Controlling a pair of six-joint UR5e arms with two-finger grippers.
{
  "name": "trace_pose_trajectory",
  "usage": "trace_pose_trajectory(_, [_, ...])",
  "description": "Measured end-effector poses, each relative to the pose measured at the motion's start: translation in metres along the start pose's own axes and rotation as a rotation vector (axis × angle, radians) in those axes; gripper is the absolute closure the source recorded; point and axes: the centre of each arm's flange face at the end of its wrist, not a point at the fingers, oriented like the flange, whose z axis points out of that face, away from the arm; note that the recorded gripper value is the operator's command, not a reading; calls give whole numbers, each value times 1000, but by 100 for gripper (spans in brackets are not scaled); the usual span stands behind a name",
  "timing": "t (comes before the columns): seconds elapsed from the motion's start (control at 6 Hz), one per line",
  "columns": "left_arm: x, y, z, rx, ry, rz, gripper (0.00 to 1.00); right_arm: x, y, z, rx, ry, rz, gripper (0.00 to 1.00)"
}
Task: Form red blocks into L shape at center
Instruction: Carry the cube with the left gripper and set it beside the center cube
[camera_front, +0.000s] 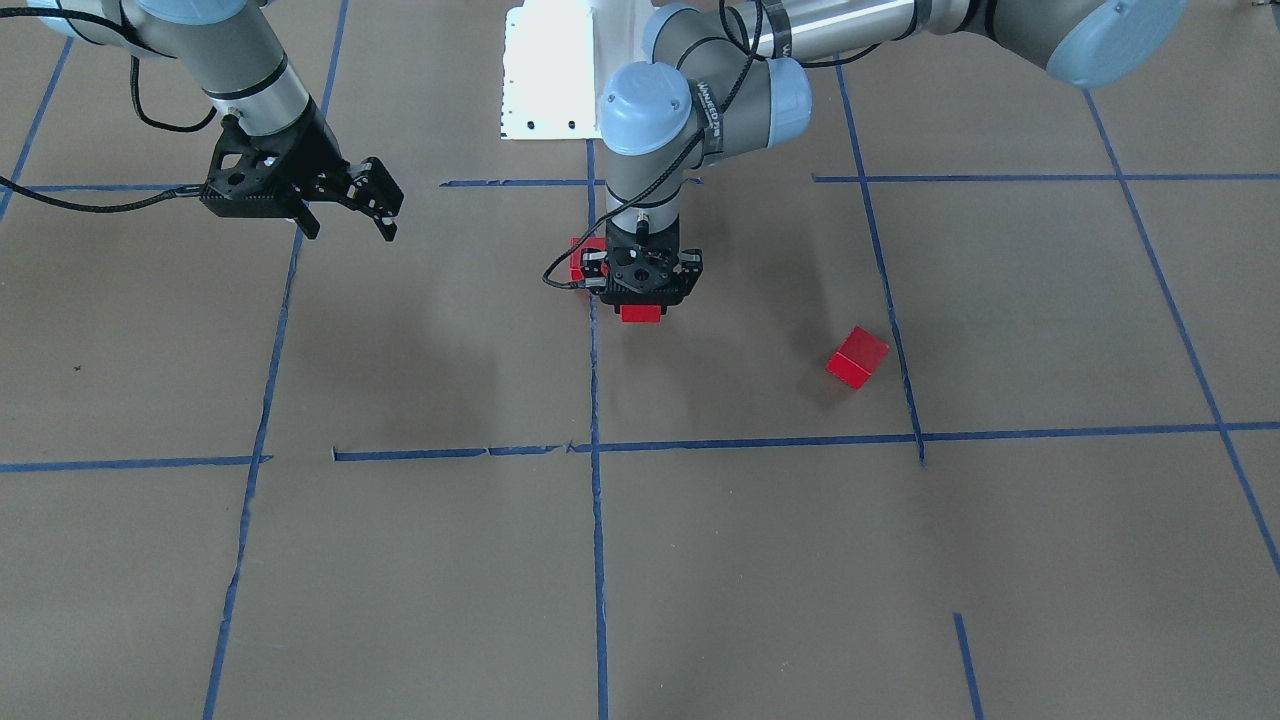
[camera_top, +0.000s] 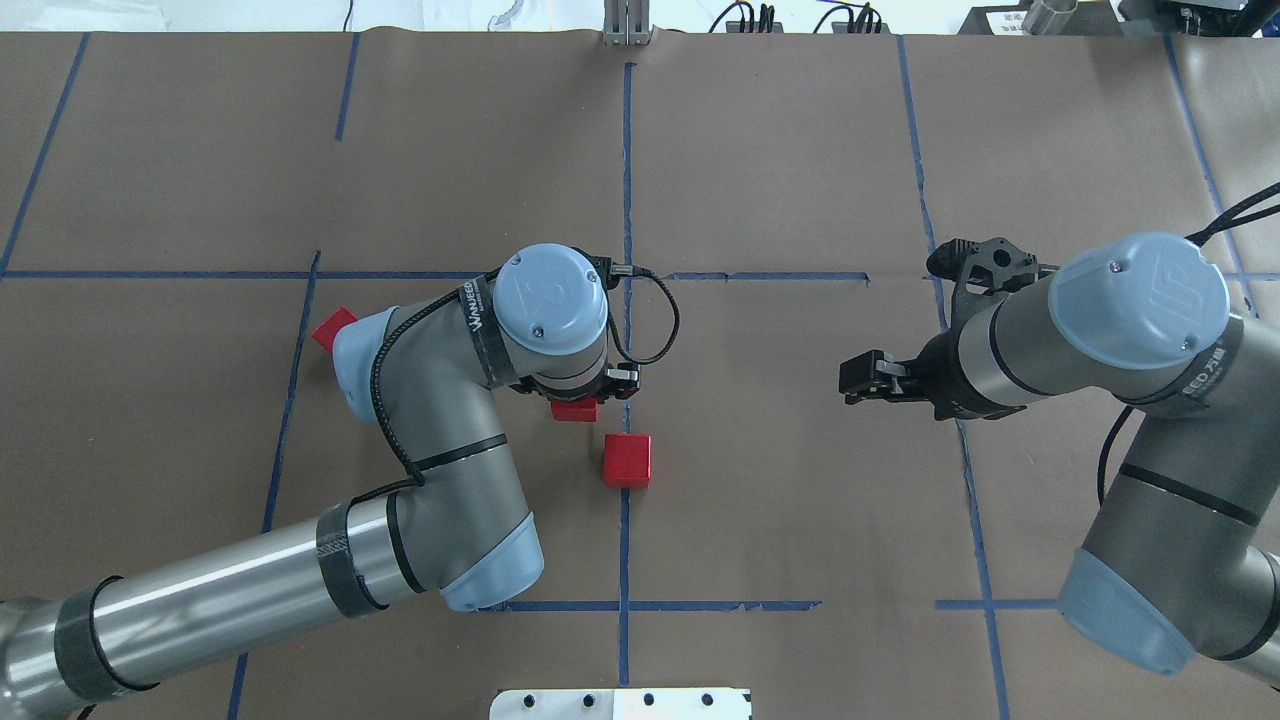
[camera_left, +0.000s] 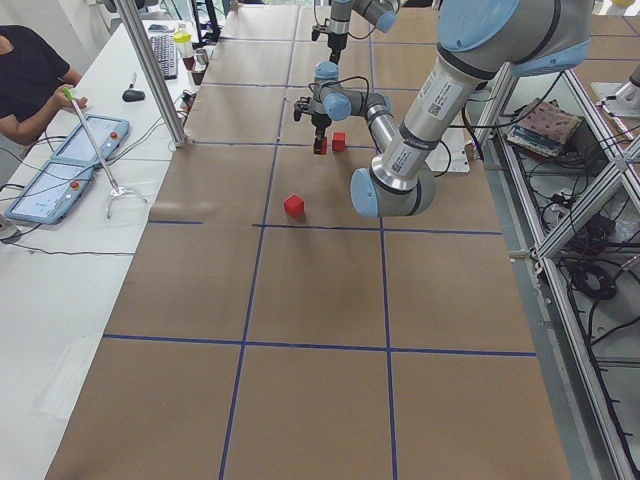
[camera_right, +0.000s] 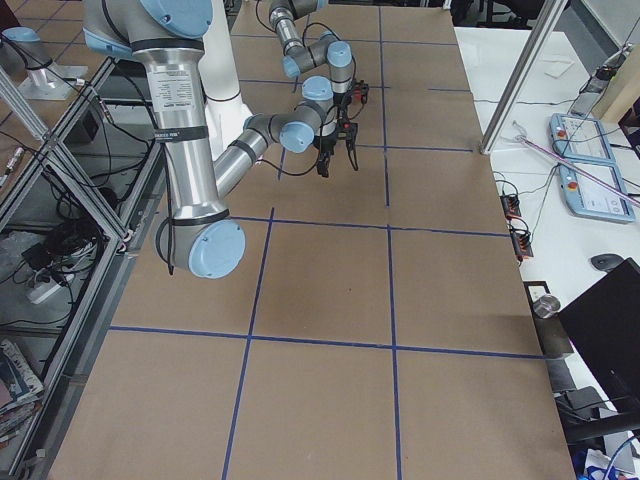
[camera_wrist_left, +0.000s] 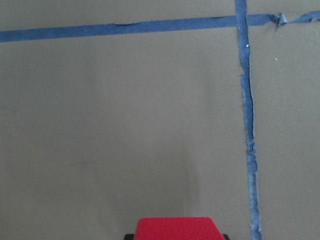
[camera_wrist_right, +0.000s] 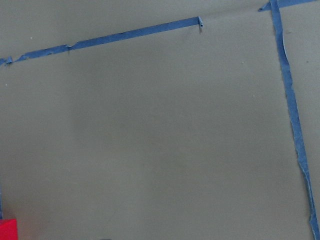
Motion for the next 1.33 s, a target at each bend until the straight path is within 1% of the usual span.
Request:
trace_pose_trajectory(0.5, [18, 13, 11, -17, -4, 11, 100, 4, 2, -2, 0, 1, 1, 0])
trace_pose_trajectory(1.0, [29, 18, 16, -16, 21, 21, 100, 4, 2, -3, 0, 0, 0, 0])
trace_pose_trajectory(1.33, [34, 16, 17, -13, 35, -18, 99, 3, 2, -3, 0, -1, 1, 0])
